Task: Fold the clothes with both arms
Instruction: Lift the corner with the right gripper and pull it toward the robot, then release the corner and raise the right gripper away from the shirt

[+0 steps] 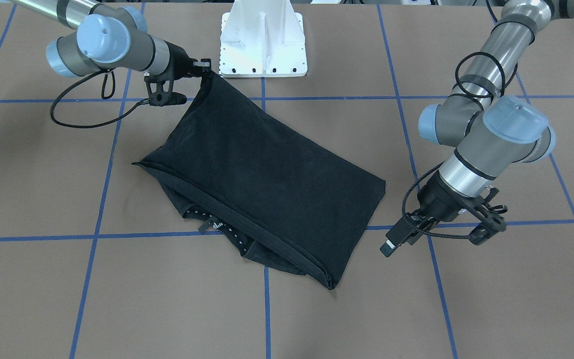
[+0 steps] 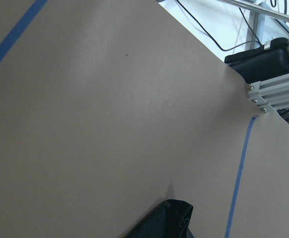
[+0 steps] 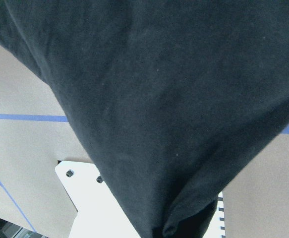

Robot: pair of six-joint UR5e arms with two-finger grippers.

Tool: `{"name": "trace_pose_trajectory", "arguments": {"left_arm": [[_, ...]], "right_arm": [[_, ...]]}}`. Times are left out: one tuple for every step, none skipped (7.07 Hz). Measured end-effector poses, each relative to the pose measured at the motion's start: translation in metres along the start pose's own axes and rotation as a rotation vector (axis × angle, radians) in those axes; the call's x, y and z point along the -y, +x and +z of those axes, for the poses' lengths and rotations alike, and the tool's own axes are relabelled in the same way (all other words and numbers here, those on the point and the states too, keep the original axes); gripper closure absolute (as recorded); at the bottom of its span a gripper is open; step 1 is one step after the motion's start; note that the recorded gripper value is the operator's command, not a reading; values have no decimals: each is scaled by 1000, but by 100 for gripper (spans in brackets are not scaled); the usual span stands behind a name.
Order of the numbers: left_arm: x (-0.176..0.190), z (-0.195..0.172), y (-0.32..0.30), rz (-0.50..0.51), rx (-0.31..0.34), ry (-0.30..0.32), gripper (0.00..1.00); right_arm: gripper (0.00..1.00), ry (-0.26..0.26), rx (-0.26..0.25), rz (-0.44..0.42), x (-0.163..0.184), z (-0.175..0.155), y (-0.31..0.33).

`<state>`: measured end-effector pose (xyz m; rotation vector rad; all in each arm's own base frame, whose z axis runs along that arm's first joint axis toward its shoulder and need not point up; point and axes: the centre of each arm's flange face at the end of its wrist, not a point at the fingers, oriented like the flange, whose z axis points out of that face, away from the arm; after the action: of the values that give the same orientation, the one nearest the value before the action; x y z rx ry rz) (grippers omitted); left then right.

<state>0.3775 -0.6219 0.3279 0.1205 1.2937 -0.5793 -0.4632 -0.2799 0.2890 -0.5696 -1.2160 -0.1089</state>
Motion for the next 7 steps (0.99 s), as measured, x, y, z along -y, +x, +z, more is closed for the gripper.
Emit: {"name": "trace_pose_trajectory", "arguments": {"left_arm": [[-2, 0, -1, 1, 1, 0, 0], [-3, 0, -1, 1, 0, 2, 0], [-2, -1, -2, 1, 0, 3, 0], [-2, -1, -2, 1, 0, 4, 0], [-2, -1, -2, 1, 0, 4, 0], [-2, -1, -2, 1, 0, 4, 0], [-2, -1, -2, 1, 0, 4, 0]], "right_arm": [[100, -10, -2, -3, -4, 5, -1], [100, -16, -3, -6, -6, 8, -2], [68, -25, -4, -8, -8, 9, -3], [38, -46, -5, -10, -11, 10, -4], [0, -73, -4, -4, -15, 8, -5], [0, -88, 3, 10, -21, 4, -8], [0, -88, 11, 20, -25, -3, -10]]}}
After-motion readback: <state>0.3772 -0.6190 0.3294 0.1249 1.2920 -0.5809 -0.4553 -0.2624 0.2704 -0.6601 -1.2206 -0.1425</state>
